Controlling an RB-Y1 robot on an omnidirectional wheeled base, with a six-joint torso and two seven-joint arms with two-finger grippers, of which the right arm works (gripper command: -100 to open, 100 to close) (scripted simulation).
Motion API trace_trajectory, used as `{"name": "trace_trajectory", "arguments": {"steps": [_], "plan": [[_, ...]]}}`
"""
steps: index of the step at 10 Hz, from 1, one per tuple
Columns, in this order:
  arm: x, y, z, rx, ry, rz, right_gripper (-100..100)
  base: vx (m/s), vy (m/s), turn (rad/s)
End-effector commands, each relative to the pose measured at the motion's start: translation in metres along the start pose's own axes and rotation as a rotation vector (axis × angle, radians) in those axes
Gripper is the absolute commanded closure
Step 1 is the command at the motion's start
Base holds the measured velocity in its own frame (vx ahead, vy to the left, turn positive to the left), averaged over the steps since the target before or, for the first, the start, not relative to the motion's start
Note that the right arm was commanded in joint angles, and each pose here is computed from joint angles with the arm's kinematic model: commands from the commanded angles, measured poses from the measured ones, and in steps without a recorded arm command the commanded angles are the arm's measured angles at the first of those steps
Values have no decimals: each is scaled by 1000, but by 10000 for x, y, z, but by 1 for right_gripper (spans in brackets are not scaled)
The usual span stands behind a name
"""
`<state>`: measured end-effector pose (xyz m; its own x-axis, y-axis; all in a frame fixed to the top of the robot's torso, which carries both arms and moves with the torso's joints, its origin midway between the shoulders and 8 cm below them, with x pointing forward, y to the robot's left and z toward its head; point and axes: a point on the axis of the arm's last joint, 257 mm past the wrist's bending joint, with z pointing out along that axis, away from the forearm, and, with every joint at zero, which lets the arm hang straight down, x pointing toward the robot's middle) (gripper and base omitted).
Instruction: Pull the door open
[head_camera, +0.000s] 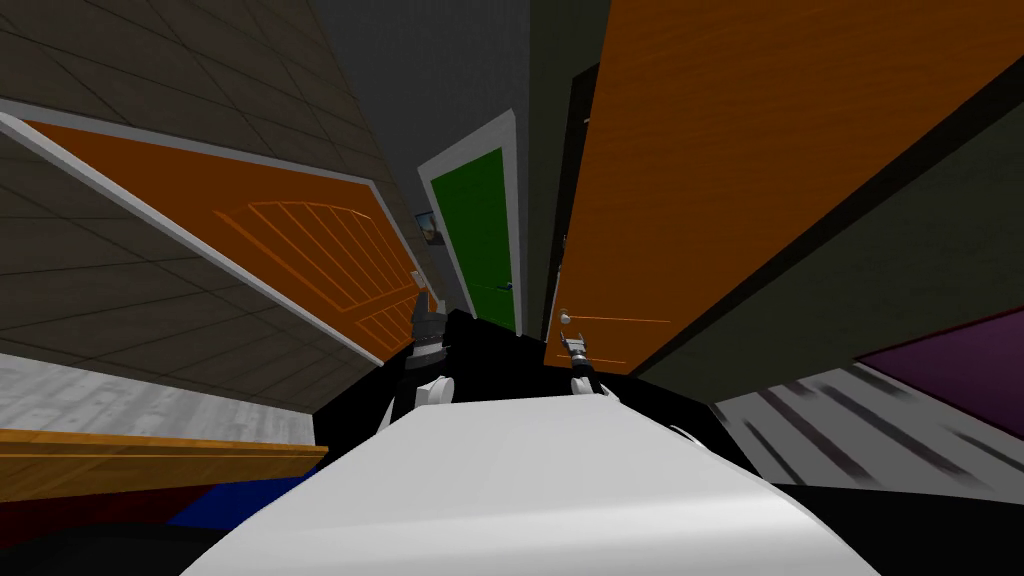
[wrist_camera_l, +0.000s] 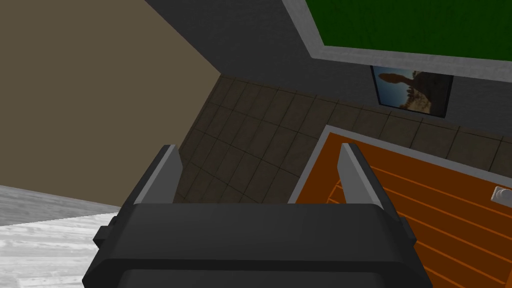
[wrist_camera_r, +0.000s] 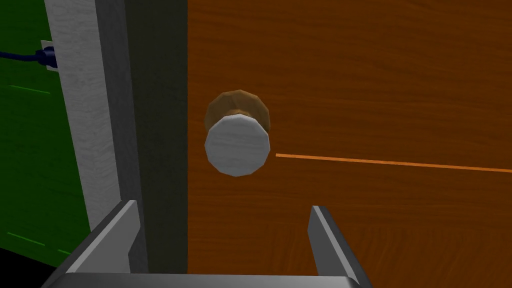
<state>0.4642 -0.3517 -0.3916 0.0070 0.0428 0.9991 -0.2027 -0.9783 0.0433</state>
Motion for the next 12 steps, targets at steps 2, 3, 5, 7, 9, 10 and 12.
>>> {"name": "trace_trajectory", "arguments": {"steps": [2,3,5,7,9,10,12], "plan": [[-1,-10,3,-1,-1,25,-100,-41,-13,19],[-21,188,-34,-21,-2,31,-100,113,23,134],[-21,188,-34,-21,-2,31,-100,124,0,39],[-36,437,-84,-47,-2,32,-100,185,7,126],[-41,626,-124,-66,-2,32,-100,88,-1,54],[-42,733,-148,-76,-1,32,-100,165,9,145],[-40,842,-173,-87,0,32,-100,157,1,82]]}}
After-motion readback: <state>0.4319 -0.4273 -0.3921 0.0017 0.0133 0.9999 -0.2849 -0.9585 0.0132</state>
